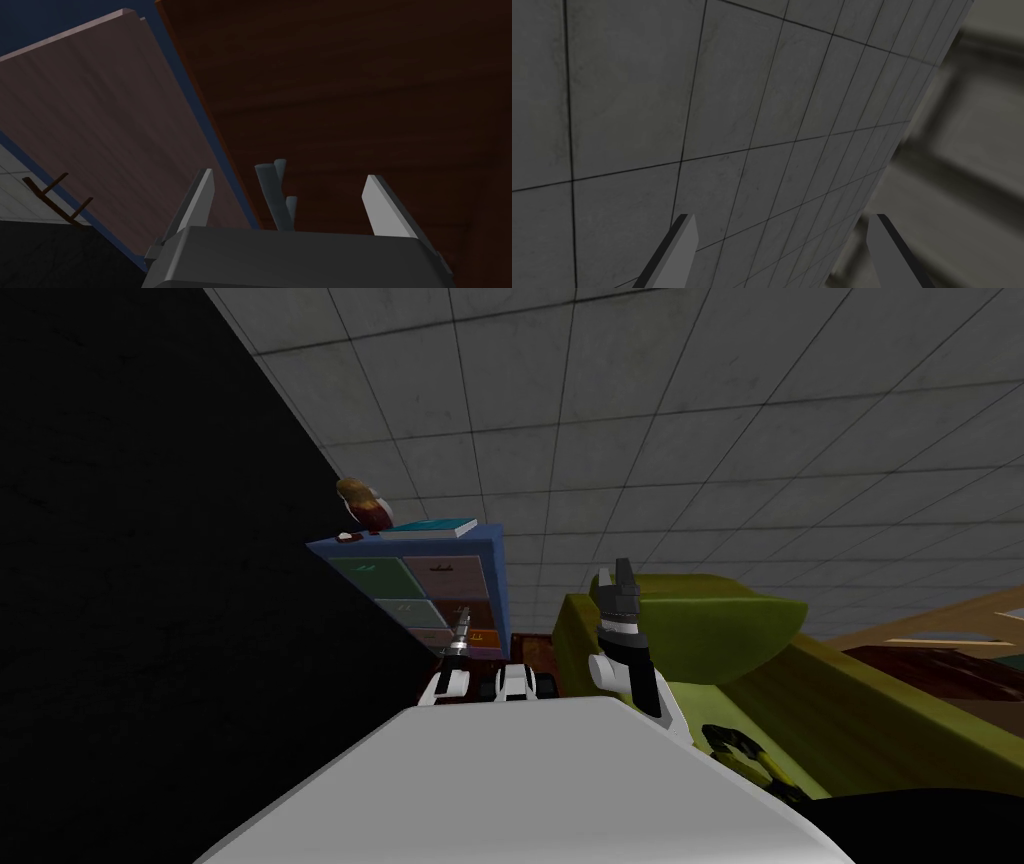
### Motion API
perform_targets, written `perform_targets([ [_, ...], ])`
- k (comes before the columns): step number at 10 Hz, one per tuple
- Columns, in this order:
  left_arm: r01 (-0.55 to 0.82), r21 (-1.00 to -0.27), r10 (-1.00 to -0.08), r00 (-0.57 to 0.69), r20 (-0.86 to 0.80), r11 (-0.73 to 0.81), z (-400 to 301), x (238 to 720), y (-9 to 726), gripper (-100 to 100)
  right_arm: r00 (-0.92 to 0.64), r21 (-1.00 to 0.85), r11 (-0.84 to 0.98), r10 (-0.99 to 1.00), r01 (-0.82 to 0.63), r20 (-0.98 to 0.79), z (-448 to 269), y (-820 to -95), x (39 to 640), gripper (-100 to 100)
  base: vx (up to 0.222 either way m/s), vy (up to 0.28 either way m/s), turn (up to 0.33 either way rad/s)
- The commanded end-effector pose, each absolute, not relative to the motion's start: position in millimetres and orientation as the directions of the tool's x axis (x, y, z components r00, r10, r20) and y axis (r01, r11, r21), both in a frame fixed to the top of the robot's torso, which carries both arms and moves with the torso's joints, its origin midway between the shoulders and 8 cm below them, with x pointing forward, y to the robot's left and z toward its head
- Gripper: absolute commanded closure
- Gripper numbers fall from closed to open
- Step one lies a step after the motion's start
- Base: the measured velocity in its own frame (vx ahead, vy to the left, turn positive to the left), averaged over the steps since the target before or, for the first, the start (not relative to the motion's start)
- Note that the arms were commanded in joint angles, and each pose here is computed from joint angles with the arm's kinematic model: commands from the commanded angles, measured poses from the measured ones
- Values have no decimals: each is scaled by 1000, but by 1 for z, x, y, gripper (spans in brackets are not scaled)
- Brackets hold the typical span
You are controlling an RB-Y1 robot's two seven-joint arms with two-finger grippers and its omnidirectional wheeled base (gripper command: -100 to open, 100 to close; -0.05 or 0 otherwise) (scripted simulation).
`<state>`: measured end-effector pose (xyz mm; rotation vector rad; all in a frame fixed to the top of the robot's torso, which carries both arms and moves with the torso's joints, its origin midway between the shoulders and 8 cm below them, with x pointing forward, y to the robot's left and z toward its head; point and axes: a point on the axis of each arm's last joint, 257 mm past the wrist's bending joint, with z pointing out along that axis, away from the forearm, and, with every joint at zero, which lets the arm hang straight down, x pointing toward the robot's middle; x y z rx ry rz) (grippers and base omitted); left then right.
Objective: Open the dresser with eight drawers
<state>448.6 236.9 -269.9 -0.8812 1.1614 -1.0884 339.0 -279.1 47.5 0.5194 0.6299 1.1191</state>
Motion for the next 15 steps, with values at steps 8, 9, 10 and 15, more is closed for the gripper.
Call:
perform_targets([
  [8, 175, -932, -948, 9, -320, 316, -278, 437, 240, -100, 299, 668, 353, 933, -655, -200, 48, -279, 339, 0, -108, 18, 13],
  [9, 160, -927, -939, -7, -345, 339, -287, 430, 240, -100, 299, 668, 353, 933, -655, -200, 48, -279, 339, 0, 41, 41, 22],
  [10, 134, -921, -927, -30, -374, 367, -302, 420, 237, -100, 299, 668, 353, 933, -655, -200, 47, -279, 339, 0, 52, 56, 26],
  [15, 124, -910, -917, -2, -399, 396, -297, 429, 253, -100, 299, 668, 353, 933, -655, -200, 47, -279, 339, 0, 81, 19, -4],
])
